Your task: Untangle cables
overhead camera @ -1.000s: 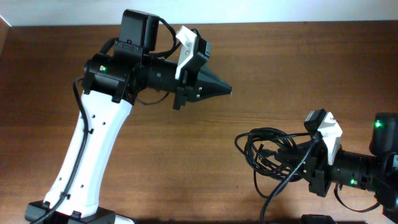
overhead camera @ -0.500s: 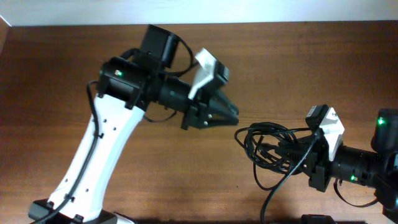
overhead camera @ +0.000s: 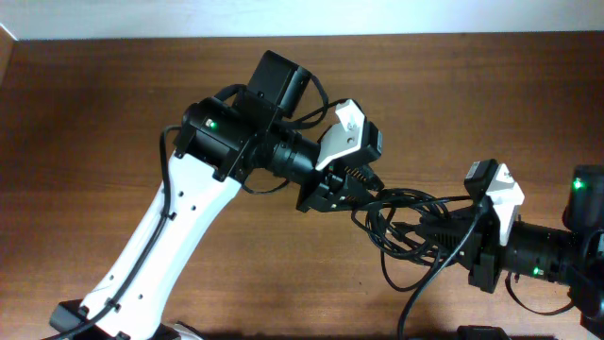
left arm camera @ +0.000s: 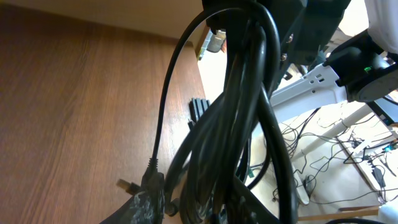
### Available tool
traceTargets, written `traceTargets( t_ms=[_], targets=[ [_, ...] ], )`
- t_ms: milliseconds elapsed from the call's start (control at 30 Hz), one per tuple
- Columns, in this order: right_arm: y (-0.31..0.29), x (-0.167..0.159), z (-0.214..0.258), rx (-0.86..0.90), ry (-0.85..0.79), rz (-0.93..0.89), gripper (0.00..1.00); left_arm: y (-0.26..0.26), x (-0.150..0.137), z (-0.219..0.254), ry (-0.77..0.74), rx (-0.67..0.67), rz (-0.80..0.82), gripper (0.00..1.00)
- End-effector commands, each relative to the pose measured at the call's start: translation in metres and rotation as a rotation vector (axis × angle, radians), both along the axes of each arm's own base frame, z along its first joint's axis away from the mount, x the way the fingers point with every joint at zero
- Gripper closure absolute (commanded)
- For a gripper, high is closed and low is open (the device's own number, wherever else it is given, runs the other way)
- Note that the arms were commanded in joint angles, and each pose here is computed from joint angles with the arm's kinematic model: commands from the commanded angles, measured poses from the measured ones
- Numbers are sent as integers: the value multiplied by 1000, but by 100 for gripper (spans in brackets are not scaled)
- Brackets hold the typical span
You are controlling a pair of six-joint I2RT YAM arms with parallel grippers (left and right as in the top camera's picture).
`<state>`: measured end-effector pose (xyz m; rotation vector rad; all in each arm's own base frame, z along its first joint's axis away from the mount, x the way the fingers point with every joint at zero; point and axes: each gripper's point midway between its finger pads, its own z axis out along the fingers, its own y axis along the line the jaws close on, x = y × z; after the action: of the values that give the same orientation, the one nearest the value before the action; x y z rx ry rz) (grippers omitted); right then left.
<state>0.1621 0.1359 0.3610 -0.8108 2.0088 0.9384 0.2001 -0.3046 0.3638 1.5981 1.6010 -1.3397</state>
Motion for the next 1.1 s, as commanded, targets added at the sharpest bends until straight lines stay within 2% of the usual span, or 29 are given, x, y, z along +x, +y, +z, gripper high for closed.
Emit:
traceTargets(
  t_ms=[0, 167, 500, 867, 1067],
  targets=[
    [7, -6, 11, 56, -17, 45, 96, -1, -5, 11, -58, -26, -14, 74],
    [7, -5, 12, 55, -28, 45, 96, -3, -8, 11, -59, -26, -25, 100],
    [5, -3, 9, 33, -26, 28, 96, -6, -13, 24, -59, -101, -64, 100],
    [-4, 4, -1, -35, -18, -24, 96, -8, -31, 65, -53, -332, -211, 100],
    [1, 8, 6, 31, 13, -16, 96, -10, -36, 66, -46, -339, -231, 100]
  ],
)
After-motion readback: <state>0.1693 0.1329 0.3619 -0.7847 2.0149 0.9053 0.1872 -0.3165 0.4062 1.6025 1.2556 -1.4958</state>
